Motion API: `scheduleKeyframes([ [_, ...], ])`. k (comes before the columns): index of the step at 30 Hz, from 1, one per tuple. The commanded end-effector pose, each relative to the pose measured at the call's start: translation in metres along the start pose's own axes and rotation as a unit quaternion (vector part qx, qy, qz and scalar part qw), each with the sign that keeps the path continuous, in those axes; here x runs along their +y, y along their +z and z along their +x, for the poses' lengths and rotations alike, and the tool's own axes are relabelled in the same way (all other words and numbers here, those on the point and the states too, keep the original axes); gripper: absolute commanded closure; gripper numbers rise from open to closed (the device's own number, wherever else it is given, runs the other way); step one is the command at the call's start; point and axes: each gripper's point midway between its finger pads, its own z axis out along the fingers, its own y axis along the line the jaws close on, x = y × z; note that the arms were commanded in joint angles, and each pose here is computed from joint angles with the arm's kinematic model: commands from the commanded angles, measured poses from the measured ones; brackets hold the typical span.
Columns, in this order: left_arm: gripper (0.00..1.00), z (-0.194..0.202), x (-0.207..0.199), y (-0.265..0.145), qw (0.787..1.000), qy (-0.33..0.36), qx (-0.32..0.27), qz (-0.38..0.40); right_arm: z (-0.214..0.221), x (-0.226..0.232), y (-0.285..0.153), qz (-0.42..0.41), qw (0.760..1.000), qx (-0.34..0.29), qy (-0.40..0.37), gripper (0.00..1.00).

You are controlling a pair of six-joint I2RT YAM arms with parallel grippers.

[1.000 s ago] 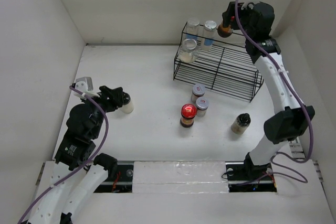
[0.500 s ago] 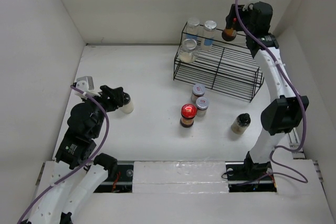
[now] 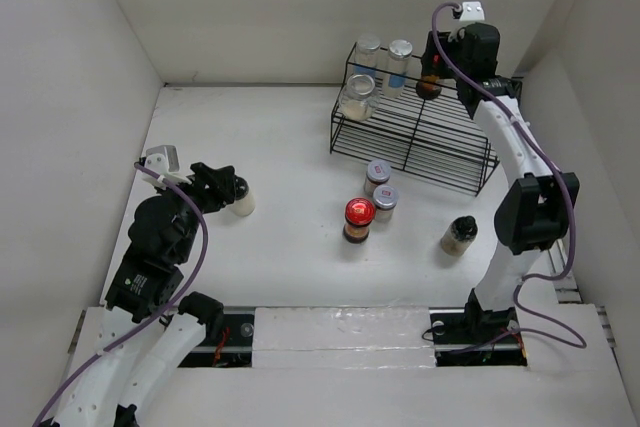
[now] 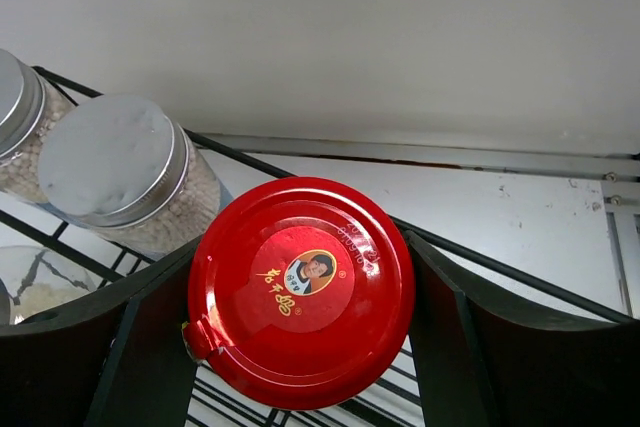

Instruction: Organize the condiment bottles

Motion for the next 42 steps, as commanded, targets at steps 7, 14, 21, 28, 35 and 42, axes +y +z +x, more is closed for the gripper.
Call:
scheduleKeyframes([
  [7, 0.44, -0.010, -0.002, 0.000, 1.000, 0.000, -0.020, 0.005, -0.031, 0.028, 0.012, -0.056, 0.997, -0.061, 0.006, 0.35],
  [14, 0.44, -0.010, -0.002, 0.000, 1.000, 0.000, -0.020, 0.005, -0.043, 0.022, 0.008, -0.048, 0.996, -0.067, 0.017, 0.22],
  [21, 0.44, -0.012, -0.002, -0.002, 1.000, -0.001, -0.024, 0.007, -0.117, 0.023, -0.053, -0.037, 0.988, -0.148, 0.021, 0.01],
  [28, 0.55, -0.013, -0.004, -0.005, 1.000, -0.003, -0.027, 0.013, -0.076, 0.095, -0.150, -0.106, 0.977, -0.173, 0.059, 0.91],
  [35, 0.80, -0.010, -0.007, -0.003, 1.000, -0.002, -0.019, 0.021, 0.070, 0.172, -0.220, -0.182, 0.979, -0.071, 0.061, 0.57],
  [42, 0.64, -0.010, -0.007, -0.003, 1.000, -0.002, -0.019, 0.021, 0.148, 0.206, -0.264, -0.237, 0.971, 0.032, 0.003, 0.00],
])
